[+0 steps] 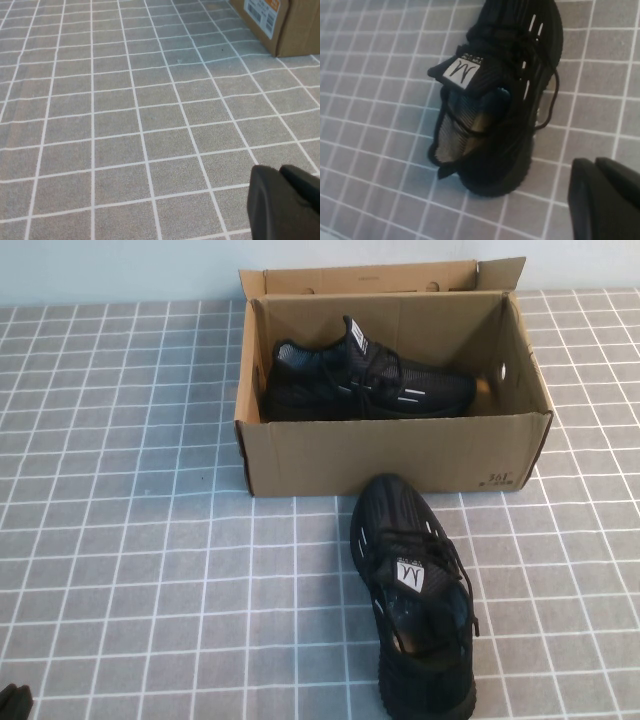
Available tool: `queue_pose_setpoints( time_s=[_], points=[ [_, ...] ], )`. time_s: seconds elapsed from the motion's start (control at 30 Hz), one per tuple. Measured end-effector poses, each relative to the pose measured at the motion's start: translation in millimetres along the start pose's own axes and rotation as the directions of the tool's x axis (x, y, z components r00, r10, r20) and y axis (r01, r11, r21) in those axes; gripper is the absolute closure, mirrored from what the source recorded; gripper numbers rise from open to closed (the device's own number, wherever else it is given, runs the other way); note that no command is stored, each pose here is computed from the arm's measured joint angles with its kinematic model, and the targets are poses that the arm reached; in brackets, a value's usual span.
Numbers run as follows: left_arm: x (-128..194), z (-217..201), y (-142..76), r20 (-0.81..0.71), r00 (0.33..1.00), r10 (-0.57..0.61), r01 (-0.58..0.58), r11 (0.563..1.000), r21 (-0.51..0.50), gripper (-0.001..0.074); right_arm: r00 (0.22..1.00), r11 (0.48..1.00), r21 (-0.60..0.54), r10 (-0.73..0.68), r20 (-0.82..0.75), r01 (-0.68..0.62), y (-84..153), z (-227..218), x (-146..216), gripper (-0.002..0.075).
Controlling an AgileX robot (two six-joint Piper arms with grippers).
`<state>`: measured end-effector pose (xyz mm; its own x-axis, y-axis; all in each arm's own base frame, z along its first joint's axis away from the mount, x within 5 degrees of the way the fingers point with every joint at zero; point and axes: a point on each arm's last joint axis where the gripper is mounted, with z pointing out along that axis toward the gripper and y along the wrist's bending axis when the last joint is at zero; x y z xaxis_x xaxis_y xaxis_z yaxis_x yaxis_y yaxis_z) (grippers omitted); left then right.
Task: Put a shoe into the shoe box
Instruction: Pick up the shoe from the table
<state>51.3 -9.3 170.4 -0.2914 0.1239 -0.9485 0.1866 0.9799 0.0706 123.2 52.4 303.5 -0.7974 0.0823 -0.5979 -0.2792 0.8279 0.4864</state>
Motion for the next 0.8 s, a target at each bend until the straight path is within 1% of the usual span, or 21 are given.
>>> queue_pose_setpoints(
  time_s=[0.2,0.3,0.37,0.47,0.53,0.63,0.7,0.77,0.8],
  points=[
    [0.0,0.0,0.0,0.0,1.0,0.0,0.0,1.0,0.0,0.0736,0.984,0.991,-0.008,-0.132,-0.119,0.132,-2.5,24.2,-51.1,0.0742],
    [0.0,0.0,0.0,0.0,1.0,0.0,0.0,1.0,0.0,0.0736,0.953,0.971,-0.045,-0.24,-0.183,0.236,11.2,40.8,-66.0,0.0742],
    [0.0,0.0,0.0,0.0,1.0,0.0,0.0,1.0,0.0,0.0736,0.914,0.943,-0.081,-0.332,-0.232,0.322,24.3,54.0,-69.0,0.0742],
    [0.0,0.0,0.0,0.0,1.0,0.0,0.0,1.0,0.0,0.0736,0.813,0.866,-0.144,-0.5,-0.297,0.479,48.9,75.3,-67.6,0.0742],
    [0.0,0.0,0.0,0.0,1.0,0.0,0.0,1.0,0.0,0.0736,0.717,0.789,-0.187,-0.611,-0.334,0.585,65.7,90.6,-63.7,0.0742],
    [0.0,0.0,0.0,0.0,1.0,0.0,0.0,1.0,0.0,0.0736,0.594,0.685,-0.234,-0.721,-0.357,0.69,87.3,106.1,-58.0,0.0733],
    [0.0,0.0,0.0,0.0,1.0,0.0,0.0,1.0,0.0,0.0736,0.538,0.636,-0.253,-0.761,-0.361,0.729,96.1,113.4,-57.6,0.0701],
    [0.0,0.0,0.0,0.0,1.0,0.0,0.0,1.0,0.0,0.0736,0.491,0.592,-0.279,-0.795,-0.356,0.756,101.1,120.6,-57.2,0.0638],
    [0.0,0.0,0.0,0.0,1.0,0.0,0.0,1.0,0.0,0.0736,0.459,0.561,-0.297,-0.817,-0.348,0.773,102.9,124.0,-57.2,0.0589]
  ],
)
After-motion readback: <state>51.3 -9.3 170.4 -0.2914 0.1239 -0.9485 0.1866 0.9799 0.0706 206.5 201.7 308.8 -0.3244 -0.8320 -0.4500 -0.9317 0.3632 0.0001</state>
